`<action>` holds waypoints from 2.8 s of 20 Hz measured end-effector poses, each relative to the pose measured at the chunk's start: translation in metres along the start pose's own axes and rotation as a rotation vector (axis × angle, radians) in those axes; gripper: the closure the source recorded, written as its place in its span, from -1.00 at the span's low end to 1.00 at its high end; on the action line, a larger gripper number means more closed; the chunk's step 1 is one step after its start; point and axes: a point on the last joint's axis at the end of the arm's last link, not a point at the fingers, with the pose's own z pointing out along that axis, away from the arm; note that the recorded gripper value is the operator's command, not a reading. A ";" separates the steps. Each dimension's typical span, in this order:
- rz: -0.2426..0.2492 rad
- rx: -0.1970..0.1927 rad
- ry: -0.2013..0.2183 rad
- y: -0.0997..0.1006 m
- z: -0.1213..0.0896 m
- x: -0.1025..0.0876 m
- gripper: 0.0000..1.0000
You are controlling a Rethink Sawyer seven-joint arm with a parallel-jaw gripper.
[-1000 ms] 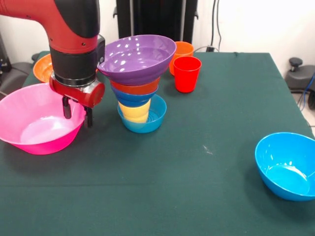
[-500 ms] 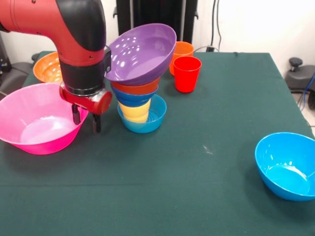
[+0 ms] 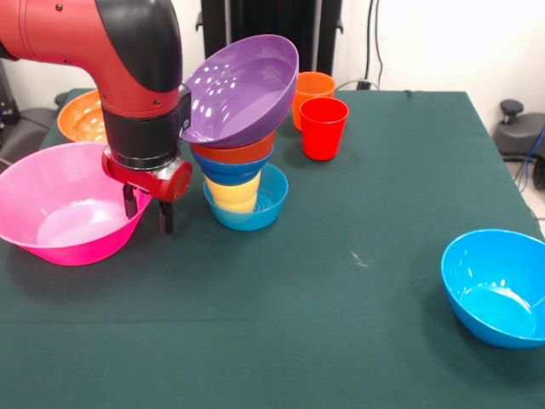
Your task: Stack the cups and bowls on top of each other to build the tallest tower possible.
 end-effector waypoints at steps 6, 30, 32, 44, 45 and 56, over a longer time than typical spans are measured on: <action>0.005 0.000 0.001 -0.004 0.000 -0.001 -1.00; 0.002 0.023 -0.075 -0.017 -0.045 -0.026 1.00; 0.001 0.027 -0.068 -0.018 -0.047 -0.024 1.00; 0.008 0.135 0.095 -0.020 -0.123 -0.005 1.00; 0.007 0.141 0.100 -0.020 -0.128 -0.005 1.00; 0.009 0.147 0.083 -0.001 -0.175 -0.013 1.00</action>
